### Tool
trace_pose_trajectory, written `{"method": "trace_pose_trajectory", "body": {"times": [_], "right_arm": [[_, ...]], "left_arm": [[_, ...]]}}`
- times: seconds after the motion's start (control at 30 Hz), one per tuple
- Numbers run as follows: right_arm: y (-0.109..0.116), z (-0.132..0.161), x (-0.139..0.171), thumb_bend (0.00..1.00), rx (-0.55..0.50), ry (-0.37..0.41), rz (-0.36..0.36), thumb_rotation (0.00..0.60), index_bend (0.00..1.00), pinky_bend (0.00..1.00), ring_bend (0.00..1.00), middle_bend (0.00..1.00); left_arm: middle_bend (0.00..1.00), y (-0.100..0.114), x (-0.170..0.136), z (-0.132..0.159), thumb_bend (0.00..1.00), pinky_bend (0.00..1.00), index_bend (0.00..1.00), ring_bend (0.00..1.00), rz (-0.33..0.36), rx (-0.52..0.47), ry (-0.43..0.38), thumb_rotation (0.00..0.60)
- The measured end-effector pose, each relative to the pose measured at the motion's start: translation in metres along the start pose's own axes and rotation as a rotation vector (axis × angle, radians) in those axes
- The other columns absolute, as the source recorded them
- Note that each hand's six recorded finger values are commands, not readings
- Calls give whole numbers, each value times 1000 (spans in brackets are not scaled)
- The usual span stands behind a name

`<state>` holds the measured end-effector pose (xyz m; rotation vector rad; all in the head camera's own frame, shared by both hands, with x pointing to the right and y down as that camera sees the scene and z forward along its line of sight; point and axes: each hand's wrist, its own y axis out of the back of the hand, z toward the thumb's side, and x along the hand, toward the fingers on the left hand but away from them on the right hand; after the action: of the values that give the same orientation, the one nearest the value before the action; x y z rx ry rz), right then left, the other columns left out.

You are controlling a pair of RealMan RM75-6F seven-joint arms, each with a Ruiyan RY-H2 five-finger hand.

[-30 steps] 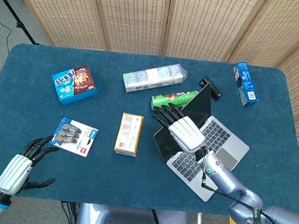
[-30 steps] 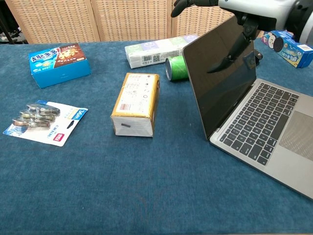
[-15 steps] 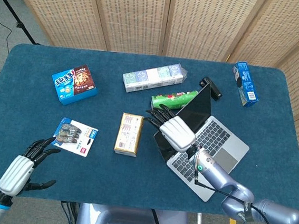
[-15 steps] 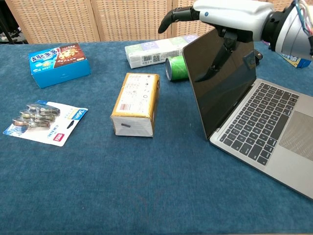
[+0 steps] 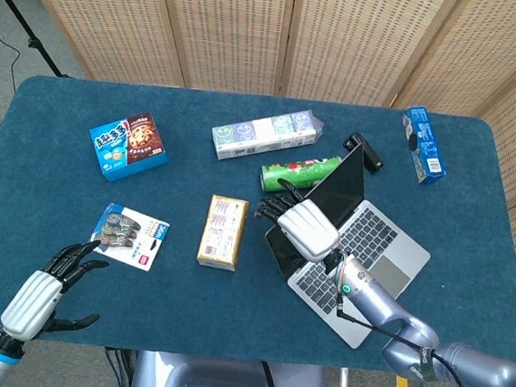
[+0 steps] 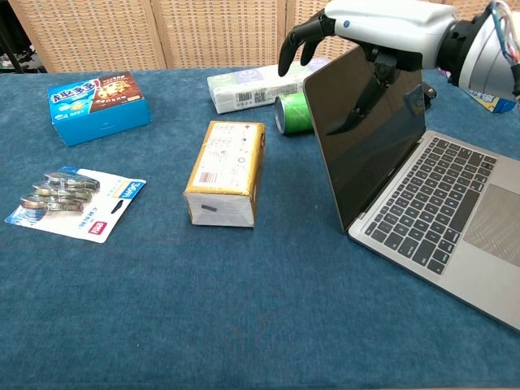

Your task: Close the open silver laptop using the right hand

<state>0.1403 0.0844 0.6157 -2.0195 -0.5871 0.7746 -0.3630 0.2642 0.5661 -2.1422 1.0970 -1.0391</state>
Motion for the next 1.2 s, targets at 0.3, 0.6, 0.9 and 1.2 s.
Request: {"method": "trace_pose_trajectory", "body": {"times": [0.3, 0.6, 0.9, 1.2], "right_arm": [[-8, -7, 9, 133, 3, -20, 22, 600, 370, 93, 343, 327], [-10, -23, 16, 133, 13, -63, 31, 600, 383, 99, 351, 338], [-2, -32, 19, 133, 27, -89, 5, 600, 380, 99, 352, 338], [3, -45, 24, 133, 53, -133, 7, 600, 377, 99, 352, 337]], "left_arm": [[100, 1, -1, 1, 128, 99, 246, 145, -1, -8, -5, 600], [101, -2, -1, 3, 127, 99, 246, 145, -13, -6, -12, 600], [101, -4, -2, 5, 128, 99, 246, 147, -20, -7, -16, 600], [101, -5, -2, 6, 128, 99, 246, 149, -24, -10, -22, 600]]}}
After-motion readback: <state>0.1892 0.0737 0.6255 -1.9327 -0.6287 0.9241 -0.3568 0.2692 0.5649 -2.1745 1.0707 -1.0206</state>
